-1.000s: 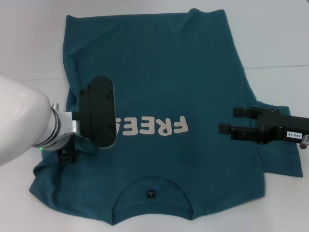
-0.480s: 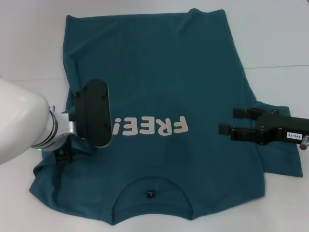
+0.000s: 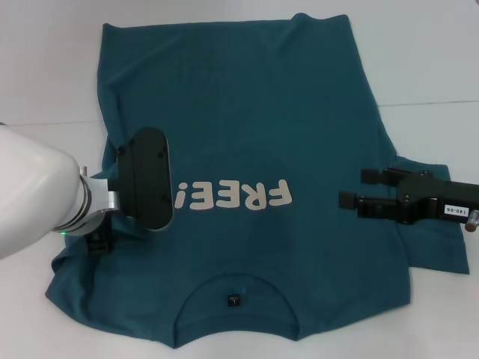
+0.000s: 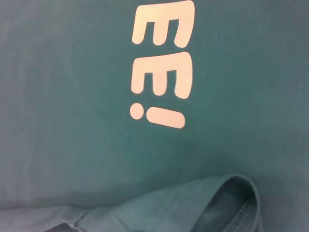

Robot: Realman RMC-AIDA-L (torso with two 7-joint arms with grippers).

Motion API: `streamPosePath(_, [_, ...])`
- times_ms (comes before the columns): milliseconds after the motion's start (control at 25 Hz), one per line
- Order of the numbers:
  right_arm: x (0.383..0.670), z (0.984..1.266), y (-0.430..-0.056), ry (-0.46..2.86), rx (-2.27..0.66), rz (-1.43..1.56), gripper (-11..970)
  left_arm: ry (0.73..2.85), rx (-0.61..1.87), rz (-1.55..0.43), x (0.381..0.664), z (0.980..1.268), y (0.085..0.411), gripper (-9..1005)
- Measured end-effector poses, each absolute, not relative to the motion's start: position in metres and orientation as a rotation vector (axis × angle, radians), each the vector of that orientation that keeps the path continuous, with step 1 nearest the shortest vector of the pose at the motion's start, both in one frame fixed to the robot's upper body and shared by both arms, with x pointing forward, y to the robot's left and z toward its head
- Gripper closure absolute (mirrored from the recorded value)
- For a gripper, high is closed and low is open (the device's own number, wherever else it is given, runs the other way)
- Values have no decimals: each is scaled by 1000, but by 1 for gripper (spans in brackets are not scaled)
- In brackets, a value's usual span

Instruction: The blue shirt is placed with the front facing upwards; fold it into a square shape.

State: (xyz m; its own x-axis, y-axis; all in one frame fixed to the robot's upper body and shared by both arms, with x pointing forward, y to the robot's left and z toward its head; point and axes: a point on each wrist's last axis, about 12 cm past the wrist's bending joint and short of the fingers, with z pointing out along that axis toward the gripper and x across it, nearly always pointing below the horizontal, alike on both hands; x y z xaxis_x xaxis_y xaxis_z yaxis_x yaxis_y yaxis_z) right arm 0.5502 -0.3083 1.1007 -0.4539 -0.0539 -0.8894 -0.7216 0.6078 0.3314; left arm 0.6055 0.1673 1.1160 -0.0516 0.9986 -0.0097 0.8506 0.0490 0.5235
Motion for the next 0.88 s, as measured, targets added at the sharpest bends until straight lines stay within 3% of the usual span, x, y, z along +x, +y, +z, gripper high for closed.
streamPosePath(240, [550,1100,-308,1900,-618,901,17,1941,1843,552,608,1115,168,588])
streamPosePath(880, [549,1100,-308,1898,-622,911,17,1947,1896,604,608,1116,169,933])
